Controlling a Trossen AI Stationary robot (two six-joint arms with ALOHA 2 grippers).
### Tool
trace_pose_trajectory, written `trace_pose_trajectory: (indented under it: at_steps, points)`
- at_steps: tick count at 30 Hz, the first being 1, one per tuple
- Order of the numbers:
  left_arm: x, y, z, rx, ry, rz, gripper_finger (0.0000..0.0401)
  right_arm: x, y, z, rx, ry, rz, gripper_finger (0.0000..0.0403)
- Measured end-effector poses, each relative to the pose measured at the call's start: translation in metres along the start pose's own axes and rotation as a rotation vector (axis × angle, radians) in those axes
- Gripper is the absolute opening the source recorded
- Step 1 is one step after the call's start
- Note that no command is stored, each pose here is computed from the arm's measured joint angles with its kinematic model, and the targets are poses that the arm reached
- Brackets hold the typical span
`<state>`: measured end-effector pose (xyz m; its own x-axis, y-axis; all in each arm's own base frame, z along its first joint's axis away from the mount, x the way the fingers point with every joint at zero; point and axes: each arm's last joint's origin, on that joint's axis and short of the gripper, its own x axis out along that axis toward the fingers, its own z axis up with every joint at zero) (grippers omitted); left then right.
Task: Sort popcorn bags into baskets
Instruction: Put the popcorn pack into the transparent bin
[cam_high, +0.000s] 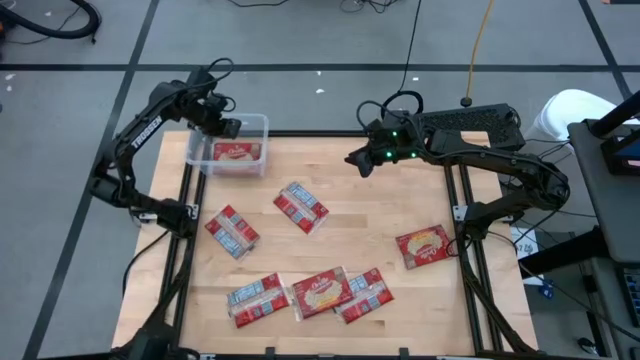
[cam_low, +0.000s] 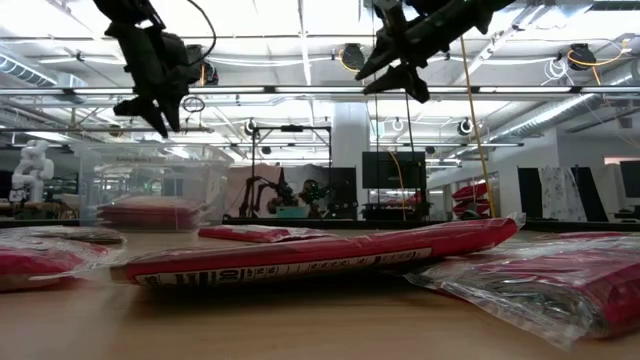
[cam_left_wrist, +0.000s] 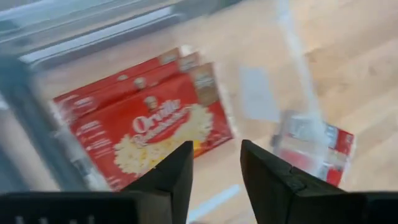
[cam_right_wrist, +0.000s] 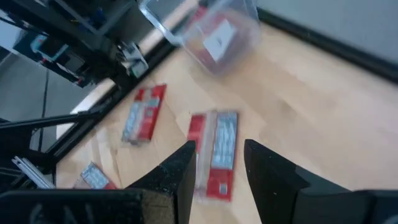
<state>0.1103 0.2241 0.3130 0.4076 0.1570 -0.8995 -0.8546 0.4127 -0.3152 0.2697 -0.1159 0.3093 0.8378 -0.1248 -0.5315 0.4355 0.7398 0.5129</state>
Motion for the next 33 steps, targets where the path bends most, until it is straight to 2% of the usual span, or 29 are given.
trace_pose_trajectory:
  at_steps: [6,10,18,22,27,33]
  points:
    - [-0.016,-0.025,-0.011,0.151,-0.083,-0.037,0.0108,0.001,0.003,-0.018,0.076,0.140,-0.049,0.0130]
    - [-0.024,-0.043,-0.018,0.199,-0.133,-0.080,0.0108,0.002,0.009,-0.027,0.121,0.190,-0.084,0.0130]
    - [-0.026,-0.089,-0.043,0.380,-0.093,-0.194,0.0108,0.004,0.022,-0.037,0.201,0.224,-0.067,0.0130]
    - [-0.023,-0.113,-0.058,0.464,-0.051,-0.240,0.0108,0.007,0.029,-0.042,0.186,0.247,-0.050,0.0130]
    - [-0.017,-0.136,-0.078,0.567,-0.006,-0.243,0.0108,0.016,0.039,-0.052,0.139,0.307,0.001,0.0139]
    - [-0.001,-0.151,-0.104,0.582,0.087,-0.232,0.0108,0.020,0.059,-0.071,0.007,0.388,0.066,0.0182]
